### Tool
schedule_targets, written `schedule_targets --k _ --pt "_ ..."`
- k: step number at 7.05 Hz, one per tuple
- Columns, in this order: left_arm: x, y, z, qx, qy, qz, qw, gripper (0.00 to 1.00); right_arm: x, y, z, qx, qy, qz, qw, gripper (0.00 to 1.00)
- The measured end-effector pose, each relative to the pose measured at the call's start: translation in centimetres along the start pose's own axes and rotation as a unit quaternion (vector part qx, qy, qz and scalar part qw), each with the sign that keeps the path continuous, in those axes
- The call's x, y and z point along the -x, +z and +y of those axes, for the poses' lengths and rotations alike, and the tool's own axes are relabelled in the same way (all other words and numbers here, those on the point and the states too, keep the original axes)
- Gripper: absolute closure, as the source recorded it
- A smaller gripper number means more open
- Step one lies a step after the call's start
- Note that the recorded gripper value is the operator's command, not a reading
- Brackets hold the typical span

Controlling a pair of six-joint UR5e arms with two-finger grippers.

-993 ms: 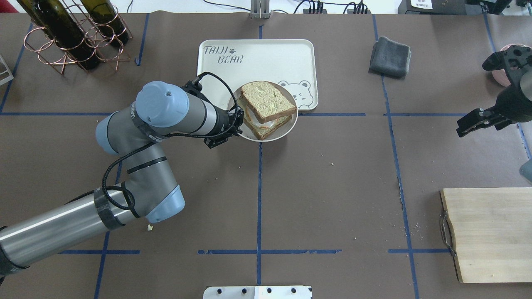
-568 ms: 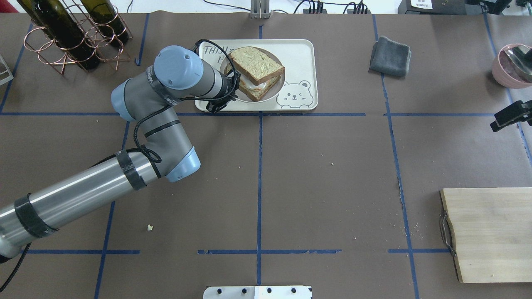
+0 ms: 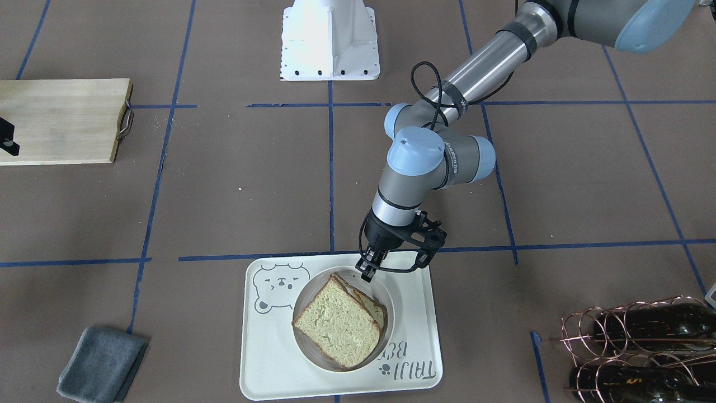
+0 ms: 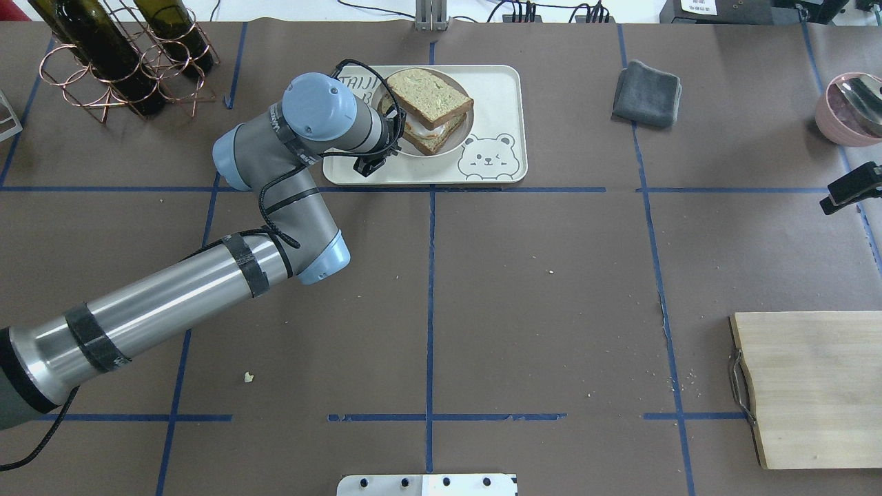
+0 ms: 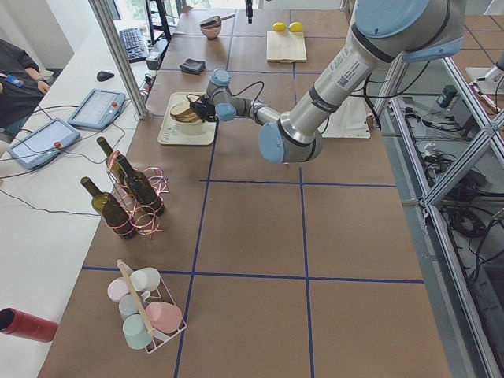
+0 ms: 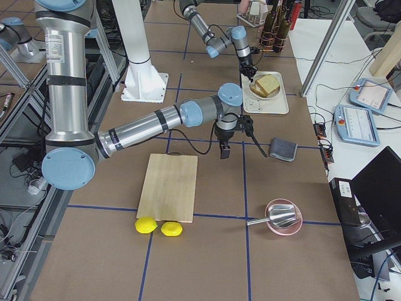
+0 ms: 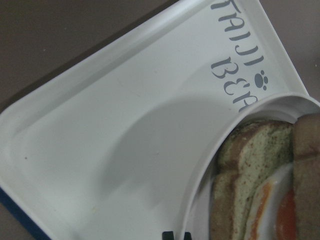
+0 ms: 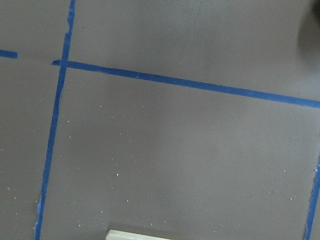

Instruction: Make sandwich and place on tray

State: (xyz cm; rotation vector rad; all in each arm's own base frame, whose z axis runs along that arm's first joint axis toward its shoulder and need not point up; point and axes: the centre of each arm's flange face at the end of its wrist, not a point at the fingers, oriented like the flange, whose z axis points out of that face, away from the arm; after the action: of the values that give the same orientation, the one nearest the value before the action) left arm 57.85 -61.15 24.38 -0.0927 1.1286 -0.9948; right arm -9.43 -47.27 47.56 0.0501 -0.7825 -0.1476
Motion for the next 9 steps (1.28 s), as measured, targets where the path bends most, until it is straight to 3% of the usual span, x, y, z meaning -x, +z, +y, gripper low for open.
schedule_targets --k 1,4,6,7,9 --pt "-0.1 0.1 -0.1 0.000 0.001 0.002 1.0000 0.01 0.0 0.0 0.0 0.000 0.000 0.000 1.0000 0.00" --pt "1.3 -0.7 -1.2 0.002 0.051 0.005 0.9987 0.00 0.1 -0.2 -0.2 -0.002 0.000 0.001 1.0000 0.00" --pt "4.7 -4.6 -4.1 0.022 0.116 -0.002 0.9930 0.00 -0.7 -0.3 -0.5 -0.005 0.004 0.003 1.0000 0.00" --pt "6.5 -7.7 -6.3 0.030 0.162 -0.009 0.9863 0.00 -1.8 -0.4 -0.8 -0.007 0.004 0.008 0.9999 0.00" --pt "9.1 -15.0 -11.3 0.023 0.265 -0.027 0.9635 0.00 -5.1 -0.7 -1.2 -0.012 -0.016 0.032 0.9993 0.00"
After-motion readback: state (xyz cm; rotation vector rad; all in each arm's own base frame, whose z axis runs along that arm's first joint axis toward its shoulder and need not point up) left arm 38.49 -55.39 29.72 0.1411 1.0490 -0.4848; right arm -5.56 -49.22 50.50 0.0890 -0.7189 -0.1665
